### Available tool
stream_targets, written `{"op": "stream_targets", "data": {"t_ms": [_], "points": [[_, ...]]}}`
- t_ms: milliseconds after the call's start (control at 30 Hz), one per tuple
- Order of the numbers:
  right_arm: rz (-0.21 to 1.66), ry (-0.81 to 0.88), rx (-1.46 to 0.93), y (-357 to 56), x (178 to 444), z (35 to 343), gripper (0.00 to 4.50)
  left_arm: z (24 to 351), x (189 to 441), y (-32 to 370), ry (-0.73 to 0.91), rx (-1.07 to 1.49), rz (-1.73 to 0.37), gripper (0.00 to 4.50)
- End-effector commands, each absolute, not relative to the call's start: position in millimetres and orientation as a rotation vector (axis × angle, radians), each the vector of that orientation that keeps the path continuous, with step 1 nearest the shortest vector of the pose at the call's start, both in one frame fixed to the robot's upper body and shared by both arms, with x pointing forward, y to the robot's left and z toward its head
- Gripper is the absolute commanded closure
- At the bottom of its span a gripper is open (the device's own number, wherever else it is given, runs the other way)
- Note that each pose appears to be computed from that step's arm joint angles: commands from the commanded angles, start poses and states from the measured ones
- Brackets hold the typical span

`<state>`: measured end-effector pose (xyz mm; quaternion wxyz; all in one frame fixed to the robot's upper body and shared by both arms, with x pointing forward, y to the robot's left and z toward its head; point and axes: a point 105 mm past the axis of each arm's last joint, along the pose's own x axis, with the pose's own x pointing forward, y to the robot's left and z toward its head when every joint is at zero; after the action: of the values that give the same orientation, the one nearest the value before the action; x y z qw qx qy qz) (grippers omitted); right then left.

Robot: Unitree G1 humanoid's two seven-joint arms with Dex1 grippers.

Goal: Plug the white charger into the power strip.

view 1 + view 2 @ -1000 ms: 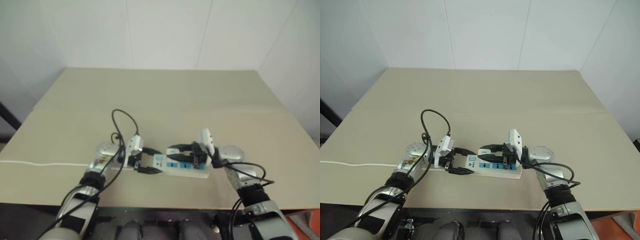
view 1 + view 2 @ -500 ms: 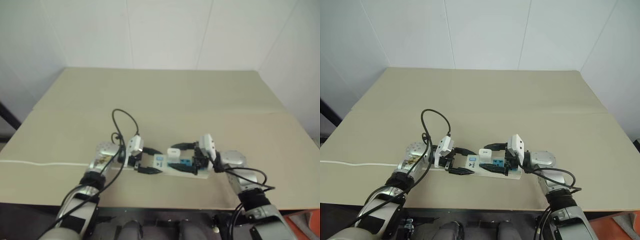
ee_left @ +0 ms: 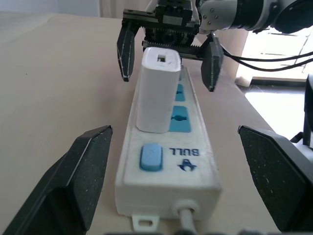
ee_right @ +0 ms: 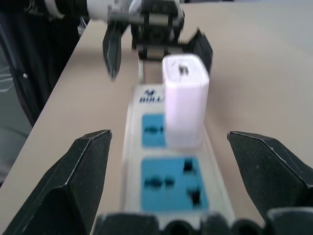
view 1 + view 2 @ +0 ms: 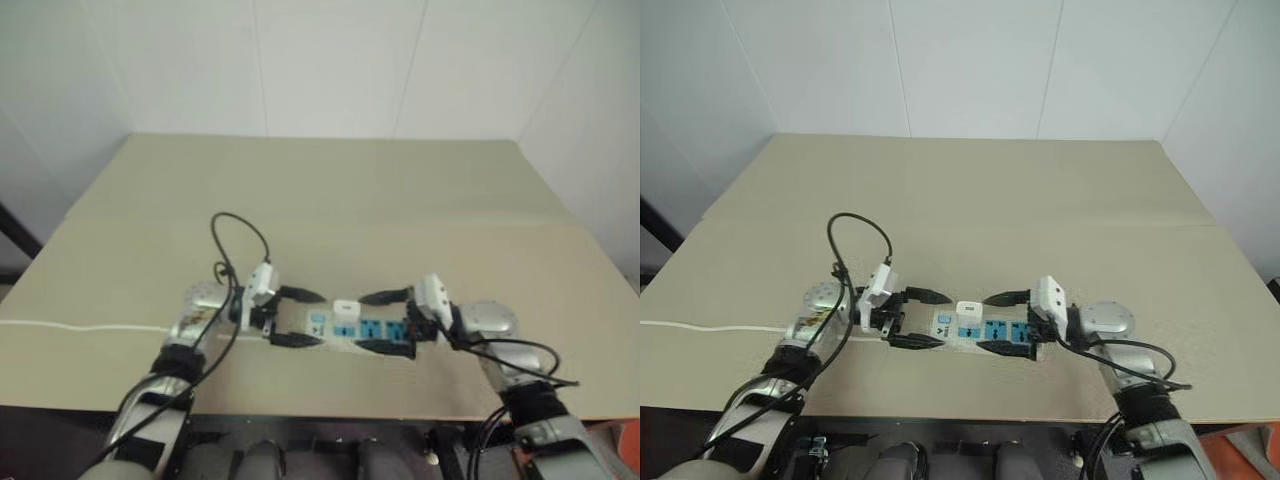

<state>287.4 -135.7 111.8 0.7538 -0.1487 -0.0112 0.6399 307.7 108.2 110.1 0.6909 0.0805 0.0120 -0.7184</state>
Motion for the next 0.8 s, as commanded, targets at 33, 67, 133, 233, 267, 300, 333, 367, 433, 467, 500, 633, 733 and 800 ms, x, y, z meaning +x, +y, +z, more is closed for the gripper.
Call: {"op": "stream_targets", "data": {"t_ms": [33, 67, 133, 233, 267, 300, 333, 367, 433, 467, 500, 633, 733, 800], "points": [[1.354, -0.096, -0.477, -174.0, 274.7, 164.2, 0.00, 140.1, 300.9, 134.1, -0.035, 0.287, -1.545, 0.02], [1.344, -0.074, -0.530, -187.5, 269.2, 172.6, 0.00, 148.6, 298.6, 141.4, -0.043, 0.291, -1.522, 0.02], [1.328, -0.037, -0.591, -205.3, 261.2, 184.8, 0.00, 162.1, 294.7, 150.8, -0.054, 0.273, -1.491, 0.02], [1.285, 0.050, -0.669, -230.0, 251.9, 197.0, 0.00, 167.8, 283.8, 168.5, -0.005, 0.337, -1.486, 0.02], [1.271, 0.074, -0.693, -236.5, 249.6, 199.2, 0.00, 167.9, 280.7, 173.5, 0.019, 0.354, -1.488, 0.02], [1.262, 0.087, -0.710, -241.3, 247.4, 200.7, 0.00, 168.3, 278.4, 177.0, 0.035, 0.362, -1.489, 0.02], [1.249, 0.113, -0.723, -247.8, 244.6, 201.9, 0.00, 169.2, 277.0, 181.5, 0.047, 0.362, -1.482, 0.02], [1.241, 0.126, -0.738, -252.2, 242.2, 202.6, 0.00, 169.8, 276.2, 184.6, 0.052, 0.360, -1.476, 0.02], [1.225, 0.155, -0.757, -256.9, 239.5, 200.8, 0.00, 170.1, 275.9, 187.6, 0.052, 0.355, -1.462, 0.02], [1.217, 0.168, -0.769, -258.2, 238.7, 198.7, 0.00, 169.5, 275.9, 188.0, 0.052, 0.353, -1.457, 0.02], [1.208, 0.186, -0.775, -259.2, 237.9, 196.5, 0.00, 168.4, 275.5, 188.1, 0.053, 0.352, -1.456, 0.02], [1.179, 0.222, -0.783, -260.0, 236.4, 191.5, 0.00, 164.4, 275.5, 185.9, 0.056, 0.344, -1.451, 0.02], [1.164, 0.229, -0.775, -260.3, 234.2, 190.6, 0.00, 161.7, 274.8, 185.2, 0.078, 0.327, -1.457, 0.02], [1.165, 0.230, -0.768, -259.8, 231.3, 191.1, 0.00, 160.0, 273.5, 185.2, 0.093, 0.329, -1.470, 0.02]]}}
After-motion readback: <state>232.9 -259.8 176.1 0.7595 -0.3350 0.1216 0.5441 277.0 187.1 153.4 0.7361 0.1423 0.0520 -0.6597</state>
